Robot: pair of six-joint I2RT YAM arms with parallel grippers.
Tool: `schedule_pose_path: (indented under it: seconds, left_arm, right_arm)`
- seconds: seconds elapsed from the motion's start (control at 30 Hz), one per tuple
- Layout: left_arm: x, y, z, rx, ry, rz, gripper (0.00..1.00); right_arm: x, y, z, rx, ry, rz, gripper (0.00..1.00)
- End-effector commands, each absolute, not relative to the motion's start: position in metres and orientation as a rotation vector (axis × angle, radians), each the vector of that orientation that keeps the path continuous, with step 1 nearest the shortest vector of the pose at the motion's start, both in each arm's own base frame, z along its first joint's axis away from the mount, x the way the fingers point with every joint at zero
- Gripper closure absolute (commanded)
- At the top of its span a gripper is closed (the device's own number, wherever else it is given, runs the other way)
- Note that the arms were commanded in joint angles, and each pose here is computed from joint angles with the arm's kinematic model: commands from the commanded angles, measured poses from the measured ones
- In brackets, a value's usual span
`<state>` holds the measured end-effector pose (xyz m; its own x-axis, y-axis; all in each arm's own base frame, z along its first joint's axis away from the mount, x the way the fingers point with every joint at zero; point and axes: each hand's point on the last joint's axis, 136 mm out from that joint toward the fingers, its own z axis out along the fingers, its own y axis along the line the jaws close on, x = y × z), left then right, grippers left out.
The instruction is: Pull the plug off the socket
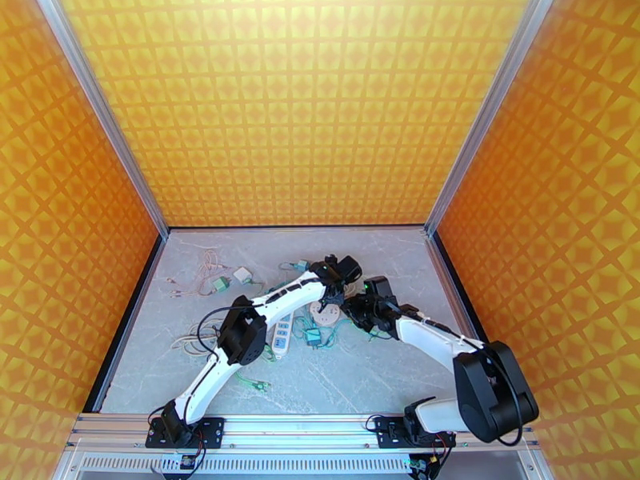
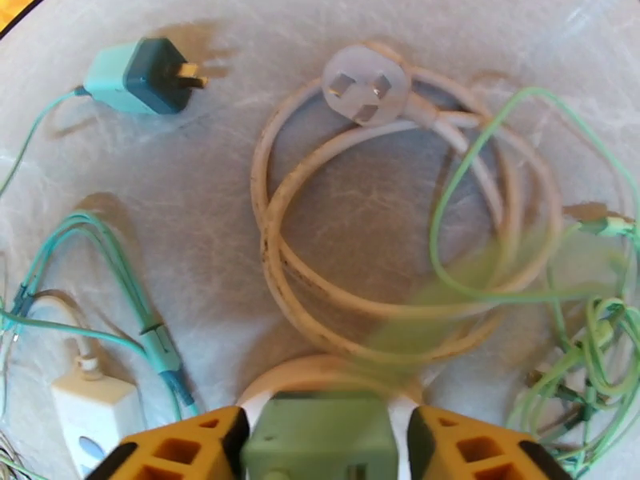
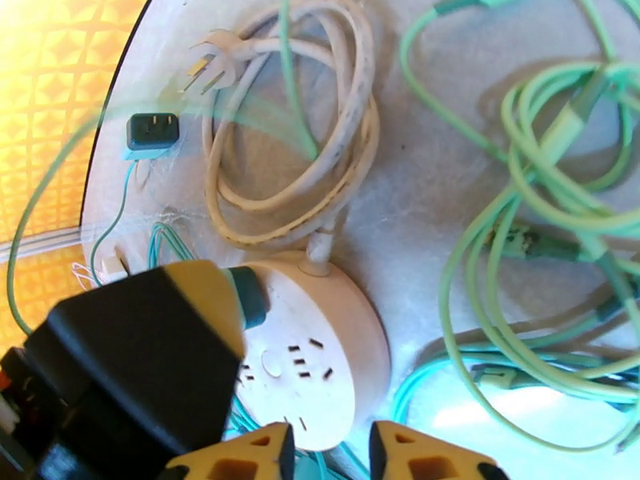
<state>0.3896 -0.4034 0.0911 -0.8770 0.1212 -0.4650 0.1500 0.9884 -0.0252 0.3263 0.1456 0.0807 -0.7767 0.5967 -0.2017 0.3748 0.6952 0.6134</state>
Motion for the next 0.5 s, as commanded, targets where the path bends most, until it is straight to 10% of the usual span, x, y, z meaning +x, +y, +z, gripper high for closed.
schedule_pose_path:
  seconds: [0.0,0.47]
  left_arm:
    - [0.382,-0.41,0.154,0.177,2.607,-0.274,0.34]
    - [0.371,-0.308,0.184,-0.185,2.569,-0.437,0.31]
  right_arm:
    - [0.33,0.138,0.093,0.639,2.524,0.69,0.62]
    - [0.363,0.169,0.112,0.237,2.661,0.42,0.44]
